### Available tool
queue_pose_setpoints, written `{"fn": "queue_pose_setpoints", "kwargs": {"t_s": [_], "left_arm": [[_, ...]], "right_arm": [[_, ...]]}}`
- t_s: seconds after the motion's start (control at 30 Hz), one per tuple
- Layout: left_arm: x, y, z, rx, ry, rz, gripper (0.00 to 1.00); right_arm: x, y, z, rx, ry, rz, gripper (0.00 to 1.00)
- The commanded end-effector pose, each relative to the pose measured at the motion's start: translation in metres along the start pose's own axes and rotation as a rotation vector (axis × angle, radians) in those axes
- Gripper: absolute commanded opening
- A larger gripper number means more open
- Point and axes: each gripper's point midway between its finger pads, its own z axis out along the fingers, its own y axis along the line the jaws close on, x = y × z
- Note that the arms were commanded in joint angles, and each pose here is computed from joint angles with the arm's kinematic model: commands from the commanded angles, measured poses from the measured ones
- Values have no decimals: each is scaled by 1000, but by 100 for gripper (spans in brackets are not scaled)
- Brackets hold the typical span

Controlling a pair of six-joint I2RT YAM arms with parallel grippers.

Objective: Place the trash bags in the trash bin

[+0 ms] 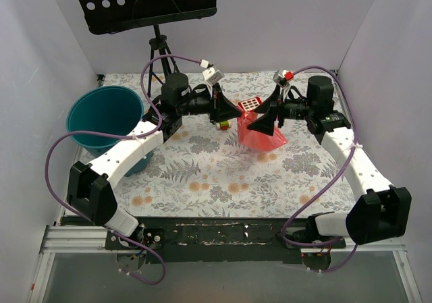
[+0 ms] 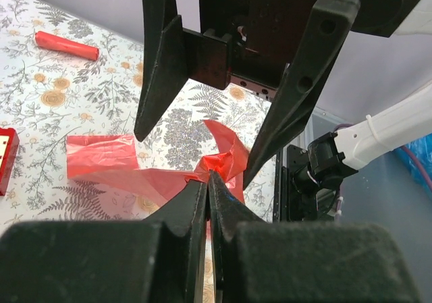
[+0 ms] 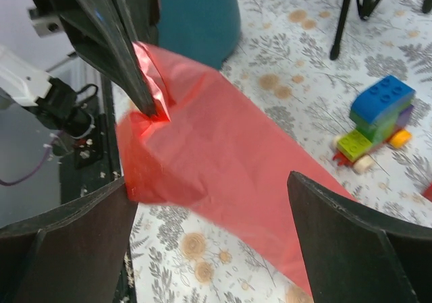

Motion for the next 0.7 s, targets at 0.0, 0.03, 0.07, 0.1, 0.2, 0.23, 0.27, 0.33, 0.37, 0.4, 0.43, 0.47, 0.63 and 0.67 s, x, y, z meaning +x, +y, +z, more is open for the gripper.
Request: {"fn": "queue_pose_setpoints", "kwargs": {"t_s": [0.0, 0.03, 0.07, 0.1, 0.2, 0.23, 0.27, 0.33, 0.37, 0.4, 0.43, 0.47, 0.63, 0.67], "left_arm": [[-5, -7, -7, 4, 1, 50, 0], [-5, -6, -6, 2, 2, 52, 0], [-5, -5, -6, -1, 3, 51, 0], [-6, -3, -5, -7, 3, 53, 0], [-5, 5, -5, -49, -2, 48, 0], [-6, 8, -5, -62, -5, 47, 0], [-5, 10, -6, -76, -7, 41, 0], [-6, 12, -6, -81, -11, 40, 0], [-5, 12, -6, -82, -10, 39, 0], [-6, 13, -6, -85, -11, 38, 0], [-7, 12, -6, -84, -12, 40, 0], [-6, 12, -6, -85, -10, 41, 0], [-4, 12, -8, -89, -5, 40, 0], [-4, 12, -8, -90, -4, 42, 0]], "right_arm": [[-26, 29, 12, -158, -73, -3, 97], [-25, 32, 14, -173, -69, 0, 97], [-25, 37, 15, -189, -65, -1, 96], [-25, 39, 16, -197, -63, -2, 95], [-24, 41, 16, -201, -61, -1, 90], [-24, 41, 15, -200, -60, -2, 85], [-23, 42, 14, -201, -58, -1, 80], [-21, 44, 13, -201, -56, 3, 70], [-20, 45, 12, -201, -55, 6, 67], [-19, 46, 12, -198, -53, 9, 64], [-17, 45, 12, -194, -50, 10, 62], [-17, 45, 11, -191, -51, 0, 59], [-11, 38, 12, -141, -41, 10, 29], [-11, 37, 12, -134, -41, 10, 22]]}}
